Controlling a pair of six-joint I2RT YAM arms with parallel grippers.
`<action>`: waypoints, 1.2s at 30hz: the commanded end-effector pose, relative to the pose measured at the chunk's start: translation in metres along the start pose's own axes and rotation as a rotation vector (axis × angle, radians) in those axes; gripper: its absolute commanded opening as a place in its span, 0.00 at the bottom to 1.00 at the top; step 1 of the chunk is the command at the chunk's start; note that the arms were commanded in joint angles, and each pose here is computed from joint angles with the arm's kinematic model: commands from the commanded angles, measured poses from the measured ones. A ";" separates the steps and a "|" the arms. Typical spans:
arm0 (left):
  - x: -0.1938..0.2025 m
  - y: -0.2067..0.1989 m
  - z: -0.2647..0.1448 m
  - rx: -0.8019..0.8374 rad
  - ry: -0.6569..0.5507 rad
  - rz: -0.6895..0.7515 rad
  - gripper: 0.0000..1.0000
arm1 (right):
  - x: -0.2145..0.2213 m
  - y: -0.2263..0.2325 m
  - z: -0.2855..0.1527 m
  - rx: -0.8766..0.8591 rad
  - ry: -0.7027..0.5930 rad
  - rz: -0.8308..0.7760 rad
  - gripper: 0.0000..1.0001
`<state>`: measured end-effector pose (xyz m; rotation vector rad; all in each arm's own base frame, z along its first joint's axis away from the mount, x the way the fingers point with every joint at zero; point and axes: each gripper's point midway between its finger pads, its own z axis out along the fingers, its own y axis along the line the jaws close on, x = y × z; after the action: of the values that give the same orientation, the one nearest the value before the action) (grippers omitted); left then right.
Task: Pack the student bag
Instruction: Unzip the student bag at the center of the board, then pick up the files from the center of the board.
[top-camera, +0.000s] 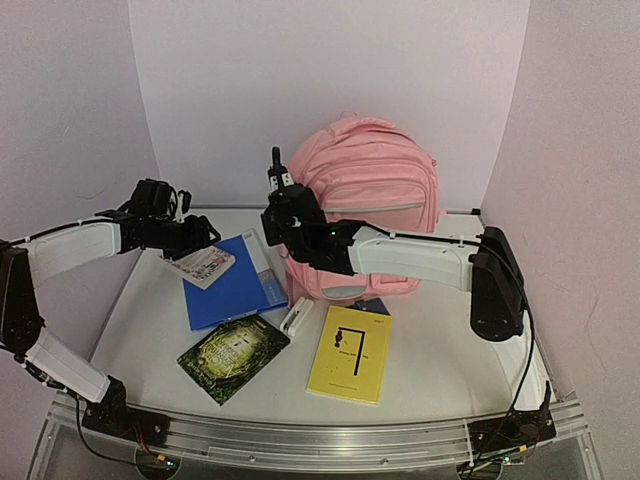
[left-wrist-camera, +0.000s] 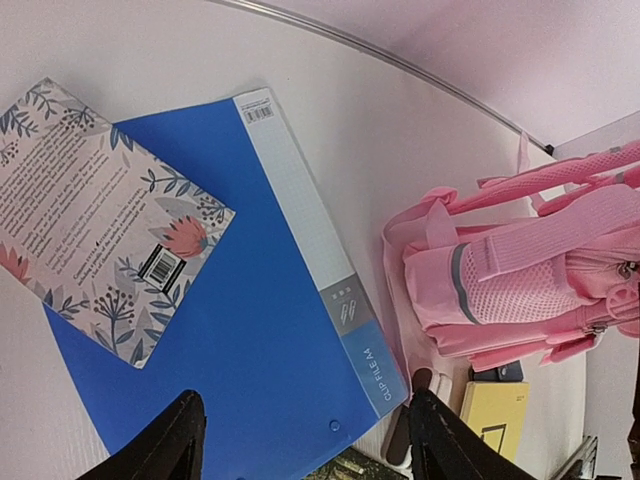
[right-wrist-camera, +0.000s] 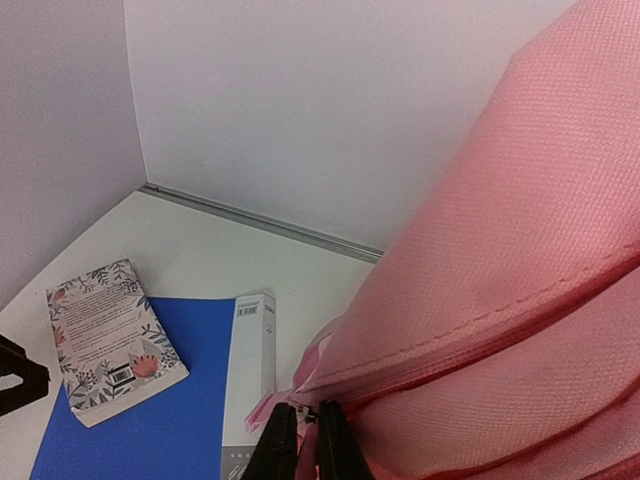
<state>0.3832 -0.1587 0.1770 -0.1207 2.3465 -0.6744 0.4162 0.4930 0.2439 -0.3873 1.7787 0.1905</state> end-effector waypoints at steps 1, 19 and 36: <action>-0.005 0.001 -0.012 -0.004 -0.032 -0.016 0.73 | 0.037 0.024 0.000 -0.075 0.101 -0.067 0.17; 0.049 -0.006 0.015 -0.049 0.077 0.297 0.90 | -0.045 0.057 -0.117 -0.472 0.065 0.152 0.77; 0.139 -0.031 0.060 -0.148 0.179 0.783 0.98 | -0.070 -0.139 -0.177 -0.078 -0.051 0.385 0.98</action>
<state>0.3042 -0.2397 0.0774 0.6931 2.4257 -0.2815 0.2927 0.3808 0.3484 -0.3183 1.8214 0.6135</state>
